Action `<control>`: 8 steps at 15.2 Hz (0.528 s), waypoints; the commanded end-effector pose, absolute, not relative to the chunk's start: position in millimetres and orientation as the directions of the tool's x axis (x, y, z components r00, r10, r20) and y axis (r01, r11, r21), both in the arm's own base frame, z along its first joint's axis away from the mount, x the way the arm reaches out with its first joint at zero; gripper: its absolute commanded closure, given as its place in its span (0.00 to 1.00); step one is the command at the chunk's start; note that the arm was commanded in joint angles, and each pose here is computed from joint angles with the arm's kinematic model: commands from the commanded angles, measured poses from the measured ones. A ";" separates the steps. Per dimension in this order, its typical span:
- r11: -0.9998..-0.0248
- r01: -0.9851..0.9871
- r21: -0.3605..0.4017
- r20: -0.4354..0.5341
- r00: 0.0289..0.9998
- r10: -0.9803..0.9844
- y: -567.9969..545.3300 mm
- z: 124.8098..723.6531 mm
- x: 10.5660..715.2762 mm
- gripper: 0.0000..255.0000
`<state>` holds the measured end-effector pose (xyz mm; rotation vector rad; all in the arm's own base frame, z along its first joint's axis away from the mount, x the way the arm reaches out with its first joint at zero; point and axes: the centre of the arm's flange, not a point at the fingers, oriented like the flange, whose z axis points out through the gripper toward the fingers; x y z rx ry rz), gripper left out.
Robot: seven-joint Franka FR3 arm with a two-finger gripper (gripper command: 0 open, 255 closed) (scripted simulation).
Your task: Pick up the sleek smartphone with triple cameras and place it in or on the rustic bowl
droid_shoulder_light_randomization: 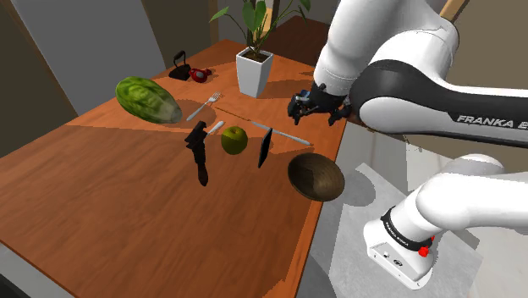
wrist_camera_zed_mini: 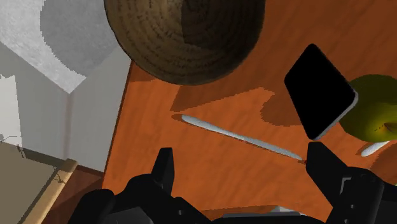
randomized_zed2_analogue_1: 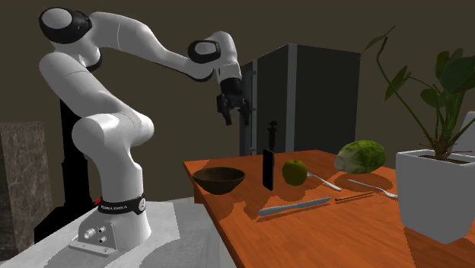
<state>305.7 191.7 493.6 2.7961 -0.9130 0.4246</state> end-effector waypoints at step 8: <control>-0.551 -0.834 0.021 0.526 0.478 -0.703 311.8 428.3 354.6 0.00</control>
